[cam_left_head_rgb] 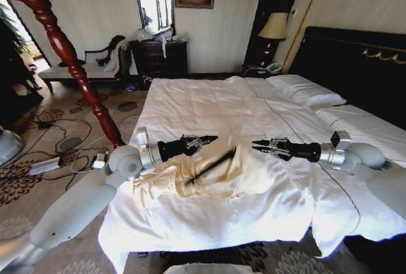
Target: Pick up the clothes from the bed and hang them on the clothes hanger.
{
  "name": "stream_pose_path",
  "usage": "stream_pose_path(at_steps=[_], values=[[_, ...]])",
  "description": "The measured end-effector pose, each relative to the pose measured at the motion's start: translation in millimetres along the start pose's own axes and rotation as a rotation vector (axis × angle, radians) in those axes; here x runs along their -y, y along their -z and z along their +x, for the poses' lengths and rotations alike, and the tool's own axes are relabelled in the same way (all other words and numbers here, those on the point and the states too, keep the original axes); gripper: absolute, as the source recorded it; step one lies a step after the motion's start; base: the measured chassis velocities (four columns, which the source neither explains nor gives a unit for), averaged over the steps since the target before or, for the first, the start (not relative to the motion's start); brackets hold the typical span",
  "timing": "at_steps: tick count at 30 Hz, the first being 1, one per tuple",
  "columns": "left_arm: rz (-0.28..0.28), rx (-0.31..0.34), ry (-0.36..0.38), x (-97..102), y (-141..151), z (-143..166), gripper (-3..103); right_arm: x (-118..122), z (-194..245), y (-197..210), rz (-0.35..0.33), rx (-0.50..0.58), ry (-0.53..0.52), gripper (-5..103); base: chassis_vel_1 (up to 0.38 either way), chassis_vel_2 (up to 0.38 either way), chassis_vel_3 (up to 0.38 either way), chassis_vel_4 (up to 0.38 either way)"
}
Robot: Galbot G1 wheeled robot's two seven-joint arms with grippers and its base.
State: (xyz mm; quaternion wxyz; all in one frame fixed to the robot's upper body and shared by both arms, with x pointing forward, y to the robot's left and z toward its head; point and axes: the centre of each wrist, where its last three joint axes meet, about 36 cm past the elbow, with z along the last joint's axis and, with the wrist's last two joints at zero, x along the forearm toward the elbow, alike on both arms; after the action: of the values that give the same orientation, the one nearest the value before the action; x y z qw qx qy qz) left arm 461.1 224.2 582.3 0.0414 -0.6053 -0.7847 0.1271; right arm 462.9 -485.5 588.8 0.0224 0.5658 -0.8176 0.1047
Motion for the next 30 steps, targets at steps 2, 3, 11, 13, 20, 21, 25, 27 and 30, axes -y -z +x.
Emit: stream_pose_path(at_steps=[2, 3, 11, 13, 20, 21, 25, 27, 30], values=[[0.002, -0.002, 0.007, -2.5, -2.5, 0.0, 0, -1.3, -0.9, 0.1, 0.011, -0.002, -0.003, 3, 0.0, 0.0, 0.0, 0.0], [0.002, -0.002, 0.007, -2.5, -2.5, 0.0, 0, -1.3, -0.9, 0.1, 0.011, -0.002, -0.003, 3, 0.0, 0.0, 0.0, 0.0], [0.084, -0.063, 0.338, -11.4, -83.9, 18.6, 1, -22.2, -15.3, -48.7, -0.031, 0.002, -0.131, 13, 0.0, 0.0, 0.0, 0.0], [0.111, -0.1, 0.399, -4.8, -107.8, 24.7, 7, -26.7, -19.0, -58.8, -0.045, 0.009, -0.152, 19, 0.0, 0.0, 0.0, 0.0], [0.103, -0.241, 0.582, 35.2, -190.3, 26.2, 34, -42.2, -40.6, -81.9, -0.055, 0.038, -0.247, 47, 0.0, 0.0, 0.0, 0.0], [0.098, -0.255, 0.59, 39.8, -199.3, 22.1, 34, -45.4, -44.7, -83.1, -0.059, 0.047, -0.254, 52, 0.0, 0.0, 0.0, 0.0], [0.038, -0.304, 0.601, 46.1, -220.6, 8.8, 50, -53.6, -55.5, -84.6, -0.064, 0.075, -0.268, 63, 0.0, 0.0, 0.0, 0.0], [0.006, -0.329, 0.607, 48.1, -231.4, -1.5, 56, -57.0, -60.5, -86.0, -0.069, 0.091, -0.273, 73, 0.0, 0.0, 0.0, 0.0], [-0.001, -0.361, 0.621, 46.0, -245.6, -10.9, 72, -59.7, -63.0, -88.7, -0.075, 0.095, -0.275, 84, 0.0, 0.0, 0.0, 0.0]])
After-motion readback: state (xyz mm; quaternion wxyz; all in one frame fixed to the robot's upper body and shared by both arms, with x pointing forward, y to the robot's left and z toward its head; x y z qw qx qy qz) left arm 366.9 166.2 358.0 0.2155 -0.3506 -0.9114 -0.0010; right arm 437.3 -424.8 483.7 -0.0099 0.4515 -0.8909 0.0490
